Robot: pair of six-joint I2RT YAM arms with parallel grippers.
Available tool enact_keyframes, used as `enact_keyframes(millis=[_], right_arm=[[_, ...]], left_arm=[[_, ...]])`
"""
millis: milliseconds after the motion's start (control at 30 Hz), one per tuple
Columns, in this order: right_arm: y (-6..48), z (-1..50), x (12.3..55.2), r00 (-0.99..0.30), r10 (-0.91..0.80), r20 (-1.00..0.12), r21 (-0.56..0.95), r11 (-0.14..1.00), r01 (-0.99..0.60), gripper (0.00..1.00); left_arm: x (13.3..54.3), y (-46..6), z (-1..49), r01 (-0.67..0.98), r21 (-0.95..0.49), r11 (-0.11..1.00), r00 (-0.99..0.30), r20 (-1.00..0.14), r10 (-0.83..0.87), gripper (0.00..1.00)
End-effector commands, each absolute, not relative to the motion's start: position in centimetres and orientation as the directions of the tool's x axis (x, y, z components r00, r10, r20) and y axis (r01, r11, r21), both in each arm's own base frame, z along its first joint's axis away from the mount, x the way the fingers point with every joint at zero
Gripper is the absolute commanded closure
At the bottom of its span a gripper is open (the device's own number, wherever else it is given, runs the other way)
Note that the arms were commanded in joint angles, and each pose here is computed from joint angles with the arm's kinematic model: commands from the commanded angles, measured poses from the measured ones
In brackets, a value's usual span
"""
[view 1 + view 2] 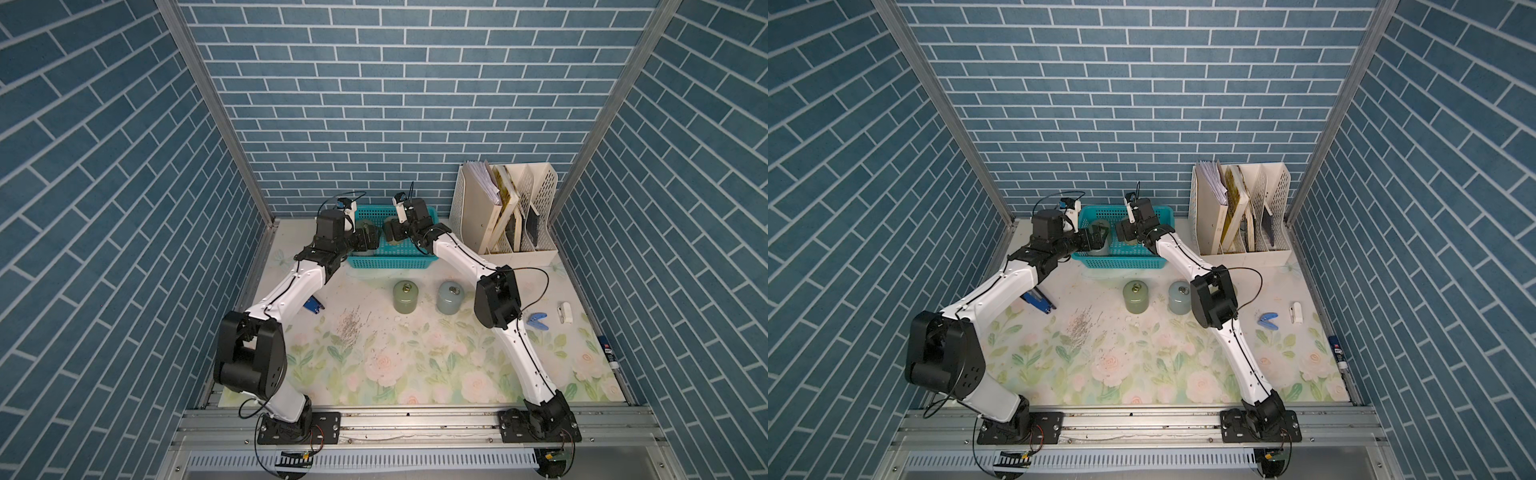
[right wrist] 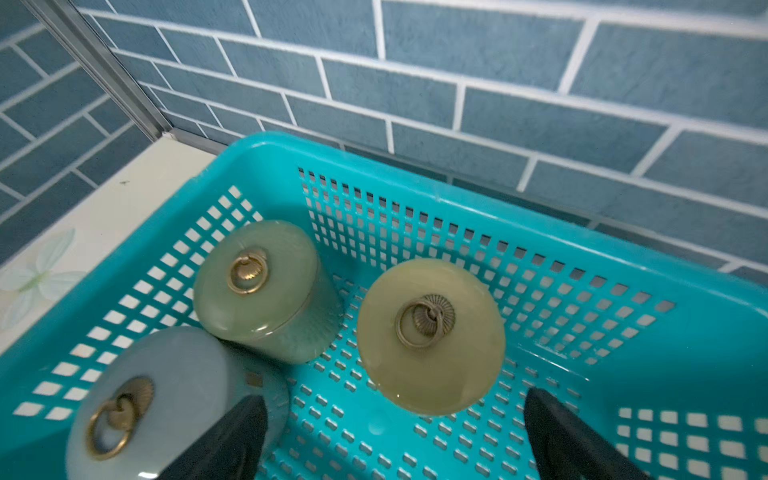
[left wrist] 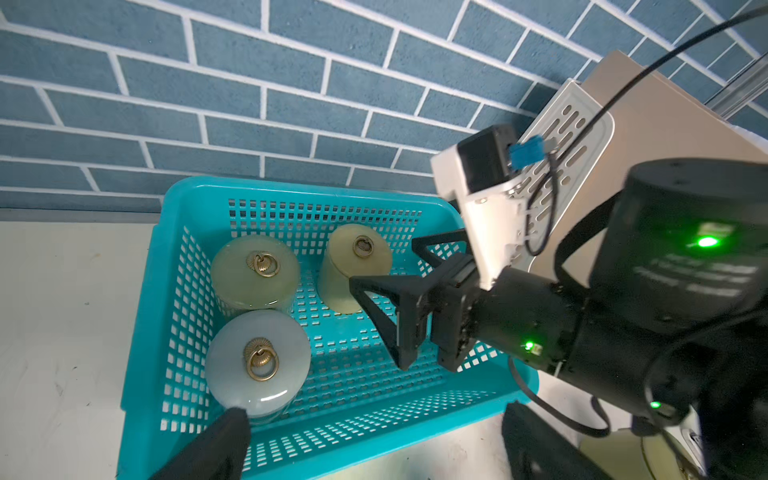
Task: Take the tea canister out of the basket
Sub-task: Place the tea canister at the center of the board, then pick up the tea canister from the basket.
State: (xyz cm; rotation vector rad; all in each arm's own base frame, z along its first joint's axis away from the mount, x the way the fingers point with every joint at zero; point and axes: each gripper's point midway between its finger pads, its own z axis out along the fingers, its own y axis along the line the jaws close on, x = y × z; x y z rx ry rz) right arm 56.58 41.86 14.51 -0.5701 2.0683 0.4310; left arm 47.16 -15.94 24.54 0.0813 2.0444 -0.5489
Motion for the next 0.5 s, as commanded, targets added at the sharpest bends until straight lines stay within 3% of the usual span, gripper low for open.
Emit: enact_keyframes(millis=[0, 467], right_arm=[[41.7, 15.8, 57.6, -0.429, -0.223, -0.875, 0.058, 0.832, -0.552, 0.0], [41.6, 11.1, 59.9, -0.444, -0.186, -0.877, 0.067, 0.867, -0.494, 0.01]], left_arm=[[47.0, -16.0, 24.6, 0.283, -0.346, 0.894, -0.51, -0.844, -0.166, 0.0], [45.0, -16.9, 22.8, 0.303, -0.351, 0.886, -0.531, -0.834, -0.149, 0.0]])
